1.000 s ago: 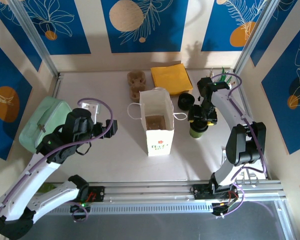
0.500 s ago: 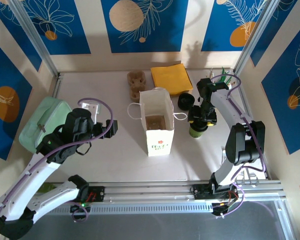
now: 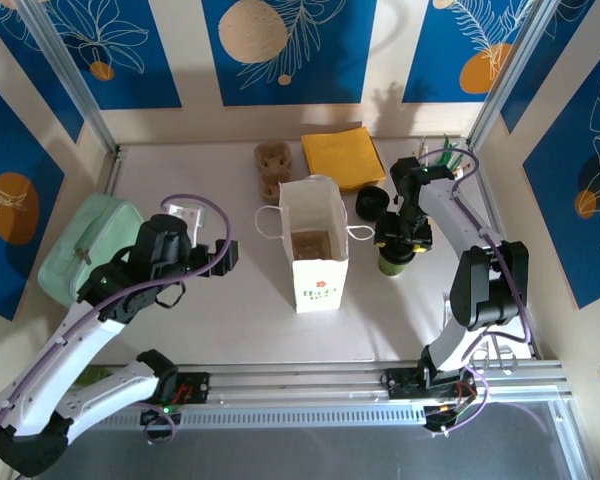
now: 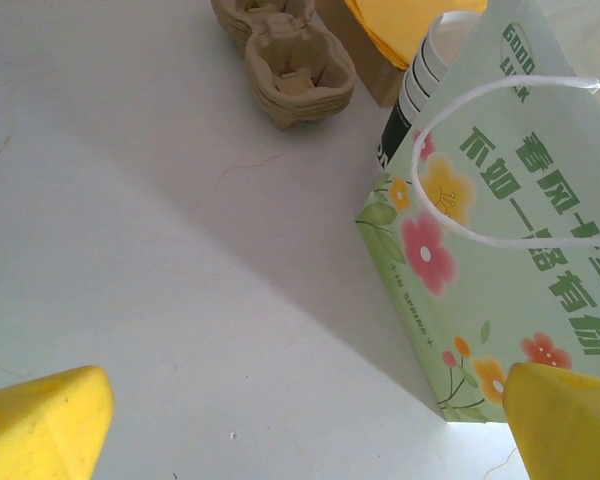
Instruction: Pack the takeout coffee
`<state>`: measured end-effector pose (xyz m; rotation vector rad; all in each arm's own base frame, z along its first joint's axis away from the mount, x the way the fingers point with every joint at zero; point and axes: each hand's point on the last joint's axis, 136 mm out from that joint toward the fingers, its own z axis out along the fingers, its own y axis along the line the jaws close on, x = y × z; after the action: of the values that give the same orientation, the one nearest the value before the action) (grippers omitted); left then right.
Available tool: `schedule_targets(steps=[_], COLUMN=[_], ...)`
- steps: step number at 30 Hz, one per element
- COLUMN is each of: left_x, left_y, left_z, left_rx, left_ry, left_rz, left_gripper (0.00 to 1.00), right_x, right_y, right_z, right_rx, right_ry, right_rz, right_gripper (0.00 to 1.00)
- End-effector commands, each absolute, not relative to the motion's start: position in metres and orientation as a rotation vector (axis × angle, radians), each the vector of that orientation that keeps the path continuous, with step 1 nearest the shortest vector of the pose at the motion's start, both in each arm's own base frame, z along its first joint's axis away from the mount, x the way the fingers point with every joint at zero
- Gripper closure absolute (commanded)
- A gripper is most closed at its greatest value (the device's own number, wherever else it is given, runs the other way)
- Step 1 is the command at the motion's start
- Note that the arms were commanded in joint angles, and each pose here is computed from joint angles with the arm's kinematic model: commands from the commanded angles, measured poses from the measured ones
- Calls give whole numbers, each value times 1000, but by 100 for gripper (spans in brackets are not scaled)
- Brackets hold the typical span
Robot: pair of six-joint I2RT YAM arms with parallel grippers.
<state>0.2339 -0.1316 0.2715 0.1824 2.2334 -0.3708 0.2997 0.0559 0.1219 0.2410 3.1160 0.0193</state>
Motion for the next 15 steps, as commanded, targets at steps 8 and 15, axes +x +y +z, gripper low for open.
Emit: schedule_targets(steps=[8, 15], left_x=[235, 235], left_y=[-132, -132], left_z=[283, 283], left_rx=[163, 160], left_ry=[2212, 2213], left_rz=[-402, -405], left_gripper=[1, 1], right_x=[292, 288], right_y=[66, 67], right_z=[97, 119], right_rx=[252, 243], right_ry=[3184, 3167], right_rz=[44, 30], right_gripper=[27, 29])
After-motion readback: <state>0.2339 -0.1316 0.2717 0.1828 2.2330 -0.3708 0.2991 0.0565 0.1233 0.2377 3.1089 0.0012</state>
